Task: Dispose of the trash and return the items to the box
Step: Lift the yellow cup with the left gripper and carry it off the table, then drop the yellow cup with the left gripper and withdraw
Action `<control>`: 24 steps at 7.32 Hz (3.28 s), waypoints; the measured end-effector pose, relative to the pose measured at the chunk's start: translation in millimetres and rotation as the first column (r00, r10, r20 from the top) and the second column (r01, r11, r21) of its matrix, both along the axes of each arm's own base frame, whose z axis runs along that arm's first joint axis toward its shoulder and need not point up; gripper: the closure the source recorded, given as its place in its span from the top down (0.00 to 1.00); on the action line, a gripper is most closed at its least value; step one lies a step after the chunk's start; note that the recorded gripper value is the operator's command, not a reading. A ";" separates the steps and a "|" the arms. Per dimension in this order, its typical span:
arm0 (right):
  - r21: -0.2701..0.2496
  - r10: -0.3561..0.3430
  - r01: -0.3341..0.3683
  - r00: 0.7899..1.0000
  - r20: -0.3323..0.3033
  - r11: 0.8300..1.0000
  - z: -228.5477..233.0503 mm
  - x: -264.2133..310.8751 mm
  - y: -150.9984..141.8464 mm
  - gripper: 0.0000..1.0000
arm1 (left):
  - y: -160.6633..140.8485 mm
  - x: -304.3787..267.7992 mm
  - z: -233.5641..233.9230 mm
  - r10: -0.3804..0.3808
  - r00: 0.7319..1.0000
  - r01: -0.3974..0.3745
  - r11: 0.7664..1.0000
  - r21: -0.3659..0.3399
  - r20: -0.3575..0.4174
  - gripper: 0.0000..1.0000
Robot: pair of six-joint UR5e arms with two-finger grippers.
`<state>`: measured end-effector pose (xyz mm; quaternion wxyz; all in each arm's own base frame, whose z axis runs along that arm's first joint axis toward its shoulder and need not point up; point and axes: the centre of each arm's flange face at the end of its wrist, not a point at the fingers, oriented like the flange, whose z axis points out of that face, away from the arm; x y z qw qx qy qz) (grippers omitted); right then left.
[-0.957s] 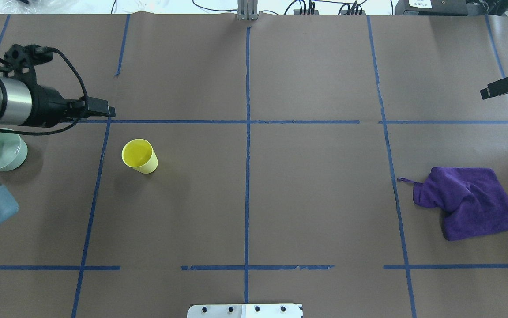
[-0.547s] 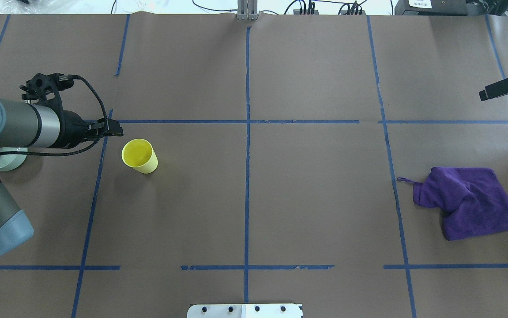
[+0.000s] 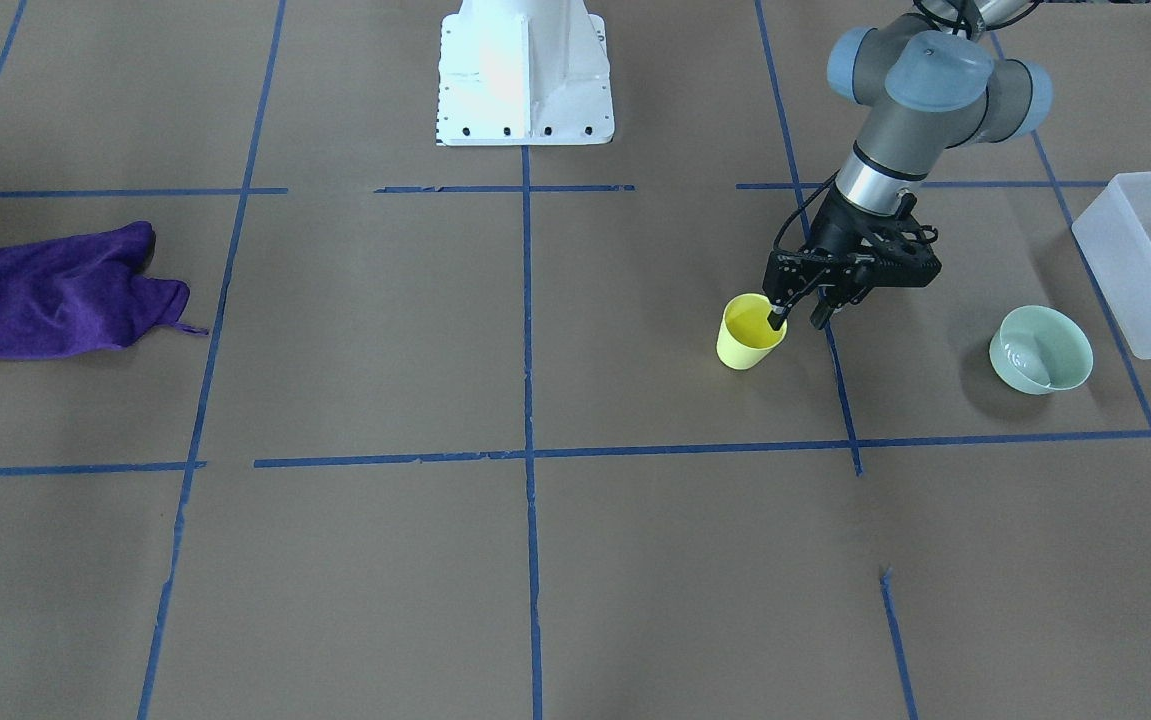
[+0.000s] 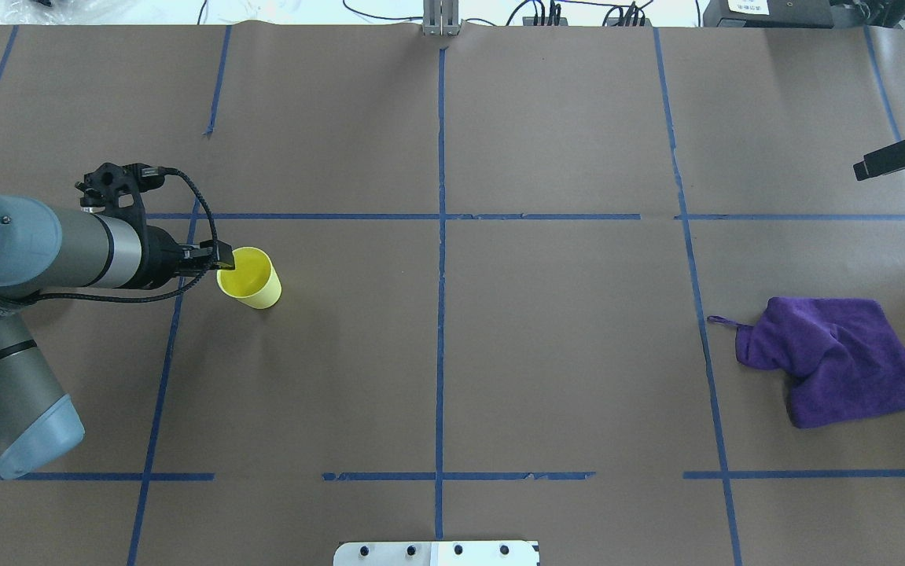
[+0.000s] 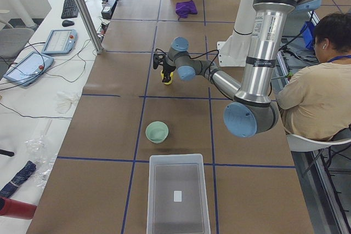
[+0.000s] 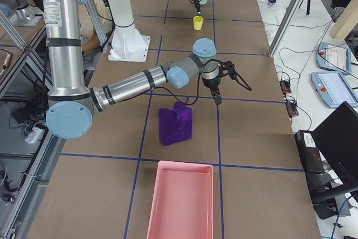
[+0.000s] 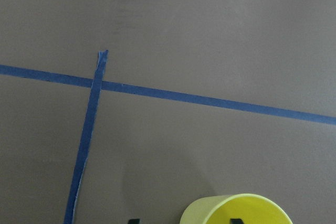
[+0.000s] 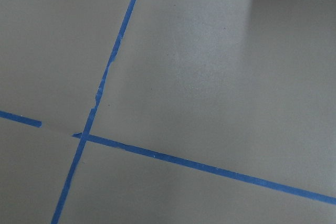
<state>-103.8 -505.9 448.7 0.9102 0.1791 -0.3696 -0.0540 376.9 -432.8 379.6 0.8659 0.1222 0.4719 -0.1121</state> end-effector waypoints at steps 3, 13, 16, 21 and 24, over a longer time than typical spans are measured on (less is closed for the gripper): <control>0.000 0.011 -0.011 1.000 -0.022 1.000 5.3 -0.8 -1.7 1.00 | 9.4 19.7 -4.0 -0.025 1.000 0.025 0.999 -0.030 -0.013 0.00; 0.004 0.005 -0.004 0.999 -0.042 1.000 7.0 -11.4 -0.8 1.00 | -12.9 -331.4 123.5 0.225 0.902 -0.363 0.858 0.364 0.369 0.00; 0.005 0.003 -0.003 0.999 -0.041 1.000 6.5 -12.1 -0.3 1.00 | 52.7 -416.5 241.1 0.299 0.864 -0.459 0.800 0.386 0.406 0.00; 0.009 0.007 -0.006 0.999 -0.047 1.000 6.4 -11.9 -1.1 1.00 | 136.5 -426.0 353.5 0.312 0.873 -0.461 0.779 0.425 0.375 0.00; 0.009 0.006 -0.006 0.999 -0.046 1.000 6.8 -11.8 -0.8 1.00 | 142.2 -425.1 371.2 0.317 0.874 -0.460 0.786 0.414 0.369 0.03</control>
